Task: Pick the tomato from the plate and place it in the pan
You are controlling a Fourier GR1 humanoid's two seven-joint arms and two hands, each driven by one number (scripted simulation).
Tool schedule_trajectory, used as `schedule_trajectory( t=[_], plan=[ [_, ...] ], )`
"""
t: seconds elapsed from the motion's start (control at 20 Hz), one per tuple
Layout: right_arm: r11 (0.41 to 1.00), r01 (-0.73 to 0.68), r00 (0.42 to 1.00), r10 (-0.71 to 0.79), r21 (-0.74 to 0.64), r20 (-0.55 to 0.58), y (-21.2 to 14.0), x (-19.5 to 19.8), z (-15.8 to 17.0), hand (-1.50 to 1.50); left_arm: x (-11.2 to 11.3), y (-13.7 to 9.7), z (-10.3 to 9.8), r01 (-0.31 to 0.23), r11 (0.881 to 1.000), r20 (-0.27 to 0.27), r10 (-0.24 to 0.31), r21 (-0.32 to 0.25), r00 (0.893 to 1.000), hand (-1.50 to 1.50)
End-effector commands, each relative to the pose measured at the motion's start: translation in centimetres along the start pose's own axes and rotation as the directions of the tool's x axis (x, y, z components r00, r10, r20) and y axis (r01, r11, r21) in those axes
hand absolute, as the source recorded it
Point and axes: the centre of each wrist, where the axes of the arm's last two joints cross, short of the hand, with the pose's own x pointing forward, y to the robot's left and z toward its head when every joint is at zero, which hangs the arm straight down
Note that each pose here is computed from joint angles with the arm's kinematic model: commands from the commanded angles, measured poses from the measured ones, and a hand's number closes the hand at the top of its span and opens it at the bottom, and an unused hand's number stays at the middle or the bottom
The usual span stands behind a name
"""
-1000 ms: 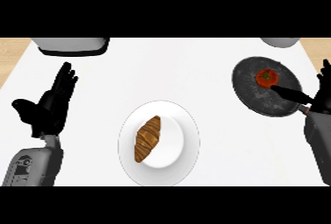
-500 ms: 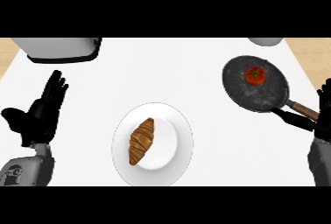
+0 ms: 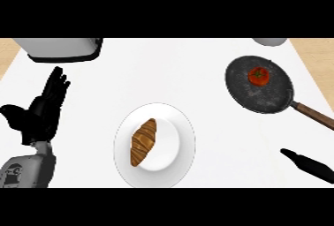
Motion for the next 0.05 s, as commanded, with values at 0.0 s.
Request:
schedule_trajectory(
  t=[0.0],
  plan=[
    [0.999,-0.024,1.0,0.024,-0.041,-0.005,-0.33,4.72,4.07,-1.5,1.33,-1.17,-0.13,-0.016,0.999,0.004,0.016,-0.033,1.0,0.0]
  ],
)
